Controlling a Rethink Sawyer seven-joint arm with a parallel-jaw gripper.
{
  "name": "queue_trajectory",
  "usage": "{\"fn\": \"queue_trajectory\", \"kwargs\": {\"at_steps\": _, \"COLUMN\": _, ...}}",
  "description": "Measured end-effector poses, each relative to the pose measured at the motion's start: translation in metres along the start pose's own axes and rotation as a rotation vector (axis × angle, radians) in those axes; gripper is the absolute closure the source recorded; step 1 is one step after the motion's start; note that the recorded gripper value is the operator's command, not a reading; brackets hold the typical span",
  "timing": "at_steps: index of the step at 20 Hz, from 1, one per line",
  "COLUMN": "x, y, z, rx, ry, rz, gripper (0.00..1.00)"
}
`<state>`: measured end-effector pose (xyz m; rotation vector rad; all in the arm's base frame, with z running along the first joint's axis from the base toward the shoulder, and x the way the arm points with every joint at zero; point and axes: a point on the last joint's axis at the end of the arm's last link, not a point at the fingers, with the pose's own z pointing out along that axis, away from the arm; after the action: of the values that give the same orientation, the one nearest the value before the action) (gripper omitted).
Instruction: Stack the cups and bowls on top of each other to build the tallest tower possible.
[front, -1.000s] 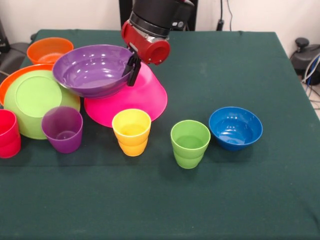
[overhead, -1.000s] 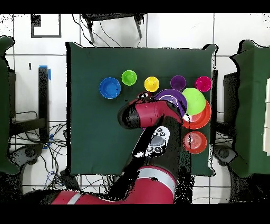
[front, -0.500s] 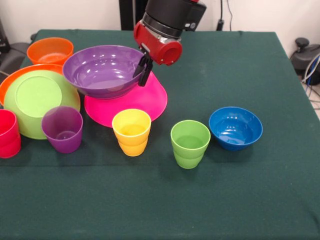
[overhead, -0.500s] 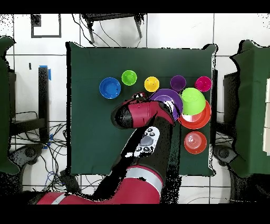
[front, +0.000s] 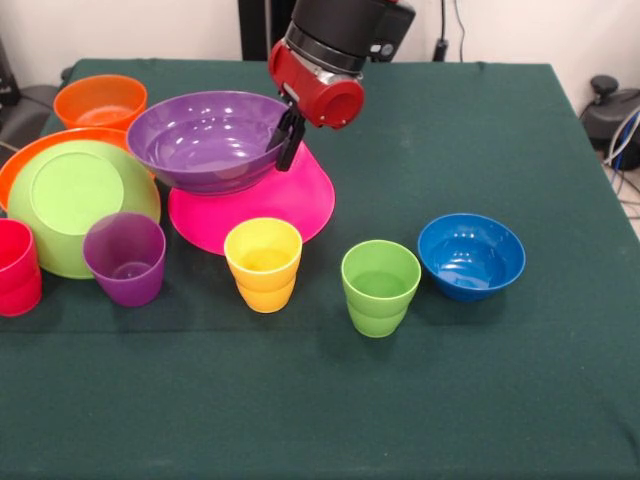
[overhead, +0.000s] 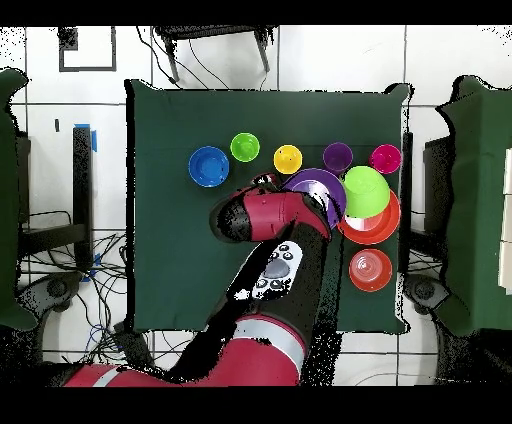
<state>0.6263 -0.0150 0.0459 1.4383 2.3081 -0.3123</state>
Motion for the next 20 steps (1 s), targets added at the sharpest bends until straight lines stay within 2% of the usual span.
{"fn": "queue_trajectory", "kwargs": {"at_steps": 20, "x": 0.0086, "y": 0.0029, "z": 0.0052, "rx": 0.003, "ry": -0.002, "rz": 0.048, "gripper": 1.0}}
